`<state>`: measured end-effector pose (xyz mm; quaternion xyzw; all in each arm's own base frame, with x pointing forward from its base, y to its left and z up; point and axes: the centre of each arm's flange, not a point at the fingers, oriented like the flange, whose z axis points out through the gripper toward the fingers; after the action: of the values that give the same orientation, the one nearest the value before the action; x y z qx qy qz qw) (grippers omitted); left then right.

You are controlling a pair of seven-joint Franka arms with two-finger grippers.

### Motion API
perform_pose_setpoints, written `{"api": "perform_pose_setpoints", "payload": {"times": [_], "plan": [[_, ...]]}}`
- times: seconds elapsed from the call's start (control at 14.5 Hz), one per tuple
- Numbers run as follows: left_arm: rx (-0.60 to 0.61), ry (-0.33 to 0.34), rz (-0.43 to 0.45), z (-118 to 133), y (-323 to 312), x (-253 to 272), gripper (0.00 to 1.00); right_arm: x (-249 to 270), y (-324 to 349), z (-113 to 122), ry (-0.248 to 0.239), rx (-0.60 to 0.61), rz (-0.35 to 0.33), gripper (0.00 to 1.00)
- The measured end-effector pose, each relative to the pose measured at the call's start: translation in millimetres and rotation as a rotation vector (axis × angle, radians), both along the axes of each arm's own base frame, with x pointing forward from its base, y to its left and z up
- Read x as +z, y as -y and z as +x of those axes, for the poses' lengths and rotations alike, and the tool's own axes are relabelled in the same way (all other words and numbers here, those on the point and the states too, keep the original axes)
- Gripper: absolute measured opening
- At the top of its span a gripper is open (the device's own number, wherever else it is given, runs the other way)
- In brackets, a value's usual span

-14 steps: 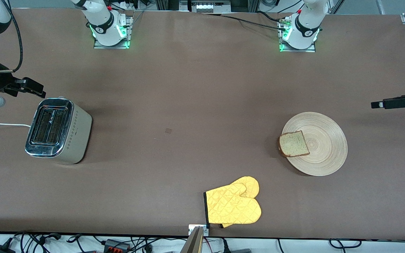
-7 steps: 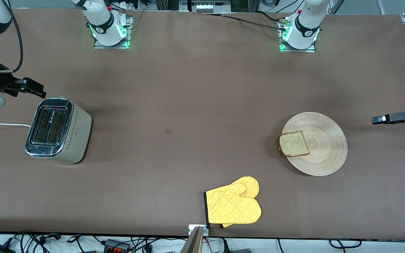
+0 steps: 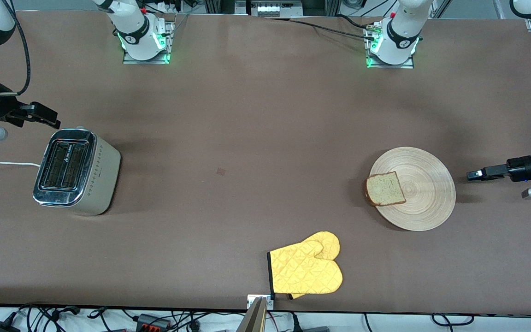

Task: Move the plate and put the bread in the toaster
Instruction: 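Lower the left gripper to the wooden plate rim and grasp it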

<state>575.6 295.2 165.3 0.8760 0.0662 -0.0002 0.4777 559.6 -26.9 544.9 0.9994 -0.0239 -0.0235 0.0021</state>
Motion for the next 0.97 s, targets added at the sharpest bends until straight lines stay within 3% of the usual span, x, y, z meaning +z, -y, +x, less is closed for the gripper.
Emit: {"api": "perform_pose_setpoints", "payload": {"times": [0.34, 0.69, 0.97], "plan": [[0.016, -0.004, -0.033, -1, 6, -27, 0.96, -2, 0, 1, -0.004, 0.0, 0.0, 1.0], [-0.035, 0.058, -0.047, -4, 14, -44, 0.96, -7, 0, 3, -0.013, 0.0, 0.001, 1.0], [-0.029, 0.067, -0.083, -4, 22, -53, 0.88, -7, 1, 3, -0.012, -0.001, 0.001, 1.0]]}}
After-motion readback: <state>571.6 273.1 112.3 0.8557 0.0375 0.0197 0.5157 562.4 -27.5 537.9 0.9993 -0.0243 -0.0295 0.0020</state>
